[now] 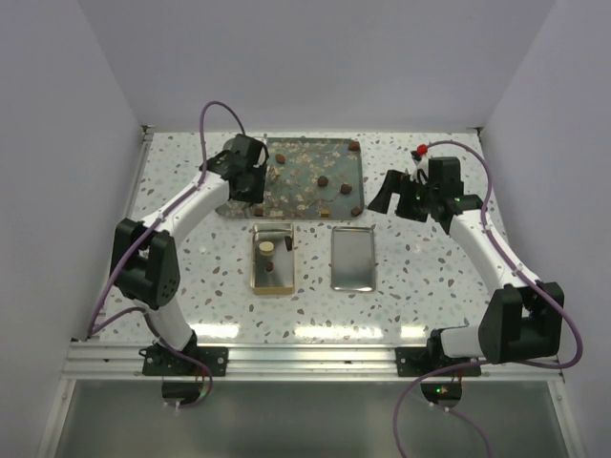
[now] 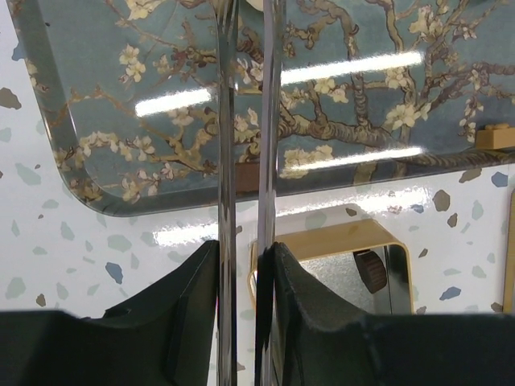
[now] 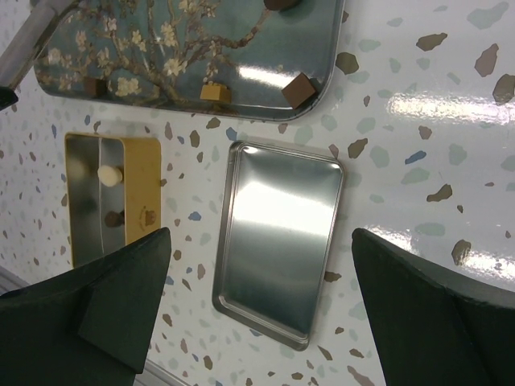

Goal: Pack the chocolate

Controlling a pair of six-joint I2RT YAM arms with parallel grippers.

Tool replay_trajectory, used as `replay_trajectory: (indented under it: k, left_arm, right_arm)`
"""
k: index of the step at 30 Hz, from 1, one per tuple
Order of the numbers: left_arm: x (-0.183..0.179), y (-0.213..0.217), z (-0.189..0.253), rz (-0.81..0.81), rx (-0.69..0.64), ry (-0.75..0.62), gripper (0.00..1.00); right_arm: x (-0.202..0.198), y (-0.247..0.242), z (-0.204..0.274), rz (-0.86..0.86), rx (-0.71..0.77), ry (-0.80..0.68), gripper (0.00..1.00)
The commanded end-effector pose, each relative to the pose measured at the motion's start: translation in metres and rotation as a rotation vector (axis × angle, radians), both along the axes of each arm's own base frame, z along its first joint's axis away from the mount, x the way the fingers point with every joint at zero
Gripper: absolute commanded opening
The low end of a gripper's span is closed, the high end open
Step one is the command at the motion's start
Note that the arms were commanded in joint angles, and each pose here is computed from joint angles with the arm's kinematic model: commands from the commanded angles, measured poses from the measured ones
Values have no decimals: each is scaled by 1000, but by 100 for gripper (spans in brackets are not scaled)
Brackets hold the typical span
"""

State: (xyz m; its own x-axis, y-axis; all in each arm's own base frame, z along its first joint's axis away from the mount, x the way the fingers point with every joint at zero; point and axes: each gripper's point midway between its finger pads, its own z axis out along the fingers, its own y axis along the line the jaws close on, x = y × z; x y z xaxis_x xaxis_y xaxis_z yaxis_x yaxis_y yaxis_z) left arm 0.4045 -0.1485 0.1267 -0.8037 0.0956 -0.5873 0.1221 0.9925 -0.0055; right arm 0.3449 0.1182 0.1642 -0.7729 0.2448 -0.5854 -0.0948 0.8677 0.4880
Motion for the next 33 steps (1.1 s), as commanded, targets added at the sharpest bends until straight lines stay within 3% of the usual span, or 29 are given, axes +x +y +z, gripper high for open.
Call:
replay_trajectory:
  k: [1,12,20,33]
  left_arm:
    - [1,-1,41,-26,-53,-107,29]
    - [-42,8,55,-70,-92,-132,29]
    - [-39,-9,51,-90,-136,-142,32]
    - [-25,-9,32,-80,-55,-124,40]
  right_arm:
    - [7,6,21,13,26,-50,98]
    - [7,5,25,15,19,-68,97]
    - [4,4,32,16,18,-81,98]
    - [-5,-1,31,3,-5,-75,97]
